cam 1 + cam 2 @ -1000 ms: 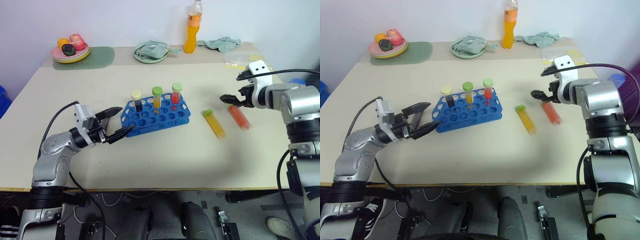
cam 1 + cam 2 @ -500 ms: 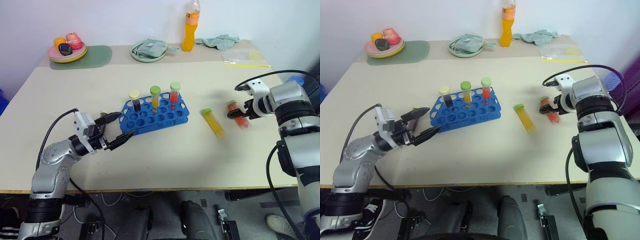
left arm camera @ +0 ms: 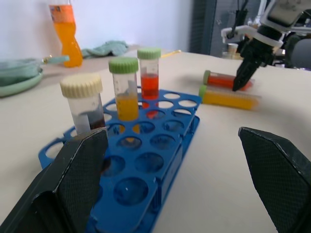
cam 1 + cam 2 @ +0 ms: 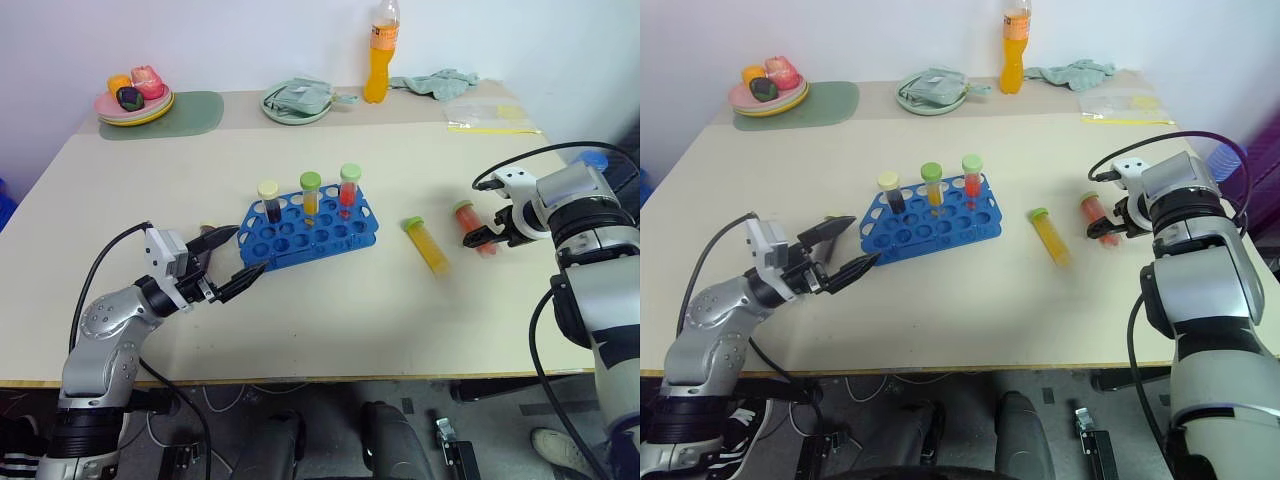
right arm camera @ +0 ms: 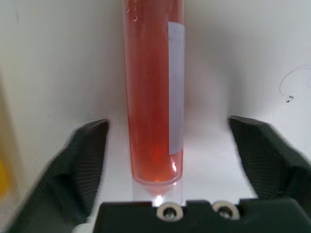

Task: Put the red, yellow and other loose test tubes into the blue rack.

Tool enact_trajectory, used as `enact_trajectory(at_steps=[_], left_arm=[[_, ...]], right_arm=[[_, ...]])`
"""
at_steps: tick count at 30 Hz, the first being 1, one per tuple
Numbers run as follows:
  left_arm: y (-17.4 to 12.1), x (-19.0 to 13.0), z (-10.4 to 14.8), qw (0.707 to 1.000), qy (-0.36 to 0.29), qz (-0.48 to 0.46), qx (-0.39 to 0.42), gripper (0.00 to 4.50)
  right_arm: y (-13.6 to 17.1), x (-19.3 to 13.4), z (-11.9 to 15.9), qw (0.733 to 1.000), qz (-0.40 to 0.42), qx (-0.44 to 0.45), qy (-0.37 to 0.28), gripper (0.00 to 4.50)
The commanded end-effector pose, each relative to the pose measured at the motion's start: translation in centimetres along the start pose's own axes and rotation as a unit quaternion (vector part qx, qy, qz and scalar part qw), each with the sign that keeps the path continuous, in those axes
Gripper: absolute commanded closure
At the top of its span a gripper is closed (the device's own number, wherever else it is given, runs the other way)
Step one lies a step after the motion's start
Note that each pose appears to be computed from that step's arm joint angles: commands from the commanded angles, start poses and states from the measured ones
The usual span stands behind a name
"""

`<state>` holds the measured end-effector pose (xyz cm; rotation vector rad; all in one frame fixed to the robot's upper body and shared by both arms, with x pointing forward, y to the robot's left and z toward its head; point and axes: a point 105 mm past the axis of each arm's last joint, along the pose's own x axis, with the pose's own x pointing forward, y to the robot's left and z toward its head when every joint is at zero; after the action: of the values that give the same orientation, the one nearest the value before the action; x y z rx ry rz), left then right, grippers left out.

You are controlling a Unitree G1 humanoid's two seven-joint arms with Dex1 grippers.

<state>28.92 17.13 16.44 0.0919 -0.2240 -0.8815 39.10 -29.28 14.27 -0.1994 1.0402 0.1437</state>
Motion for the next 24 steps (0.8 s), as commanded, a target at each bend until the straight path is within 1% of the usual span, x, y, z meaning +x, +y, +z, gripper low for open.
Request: enact_trajectory(at_steps=[1, 2, 3, 4, 6, 7, 9, 11, 12, 13, 15, 17, 18, 19, 20, 22, 24], left_arm=[[-0.1, 0.2, 1.2, 1.0, -0.01, -0.002, 0.017, 0.0], [0.0, 0.2, 1.3, 1.0, -0.009, -0.001, 0.018, 0.0], [0.1, 0.1, 1.4, 1.0, -0.007, -0.001, 0.019, 0.0], [0.1, 0.0, 1.5, 1.0, -0.005, 0.001, 0.023, 0.0], [0.3, -0.1, 1.6, 1.0, -0.005, 0.005, 0.023, 0.0], [0.4, -0.1, 1.6, 1.0, -0.004, 0.007, 0.027, 0.0], [0.5, -0.3, 1.7, 1.0, -0.005, 0.011, 0.026, 0.0], [0.5, -0.5, 1.8, 1.0, -0.003, 0.013, 0.027, 0.0], [0.5, -0.5, 1.8, 1.0, -0.003, 0.014, 0.027, 0.0], [0.5, -0.6, 1.9, 1.0, -0.003, 0.015, 0.027, 0.0], [0.6, -0.8, 1.9, 0.999, -0.001, 0.017, 0.027, 0.0], [0.8, -0.8, 2.0, 0.999, 0.0, 0.018, 0.027, 0.0], [1.0, -0.8, 2.1, 0.999, -0.001, 0.019, 0.026, 0.0], [1.2, -0.8, 2.2, 0.999, -0.002, 0.019, 0.025, 0.0], [1.3, -0.7, 2.2, 1.0, -0.002, 0.019, 0.025, 0.0], [1.5, -0.5, 2.2, 0.999, -0.001, 0.016, 0.028, 0.0], [1.8, -0.3, 2.4, 0.999, -0.004, 0.015, 0.029, 0.0]], right_arm=[[0.1, -0.1, 0.5, 1.0, -0.007, -0.005, -0.008, 2.3], [0.2, -0.2, 0.9, 1.0, -0.006, -0.007, -0.018, 2.73], [0.2, -0.3, 1.6, 0.999, -0.009, -0.024, -0.035, 3.26], [0.3, -0.4, 2.3, 0.997, -0.01, -0.039, -0.059, 3.65], [0.4, -1.1, 4.4, 0.989, -0.009, -0.054, -0.136, 3.66], [0.7, -1.8, 5.7, 0.979, -0.005, -0.081, -0.188, 3.66], [2.0, -3.0, 7.2, 0.954, 0.023, -0.118, -0.274, 3.66], [3.5, -4.9, 8.4, 0.914, 0.06, -0.097, -0.39, 3.66], [4.2, -6.2, 8.6, 0.881, 0.055, -0.101, -0.459, 3.66], [5.2, -8.0, 8.6, 0.839, 0.071, -0.071, -0.535, 3.66], [6.6, -10.3, 7.7, 0.785, 0.096, -0.007, -0.613, 3.66], [8.4, -10.8, 6.6, 0.758, 0.11, 0.044, -0.641, 3.66], [10.4, -10.9, 5.9, 0.745, 0.123, 0.03, -0.655, 3.66], [12.4, -10.7, 5.3, 0.739, 0.125, 0.004, -0.662, 3.66], [13.8, -10.4, 4.8, 0.734, 0.122, -0.007, -0.668, 3.66], [15.4, -9.2, 4.5, 0.736, 0.12, 0.018, -0.666, 3.66], [18.1, -8.1, 3.7, 0.735, 0.147, -0.012, -0.662, 3.66]])
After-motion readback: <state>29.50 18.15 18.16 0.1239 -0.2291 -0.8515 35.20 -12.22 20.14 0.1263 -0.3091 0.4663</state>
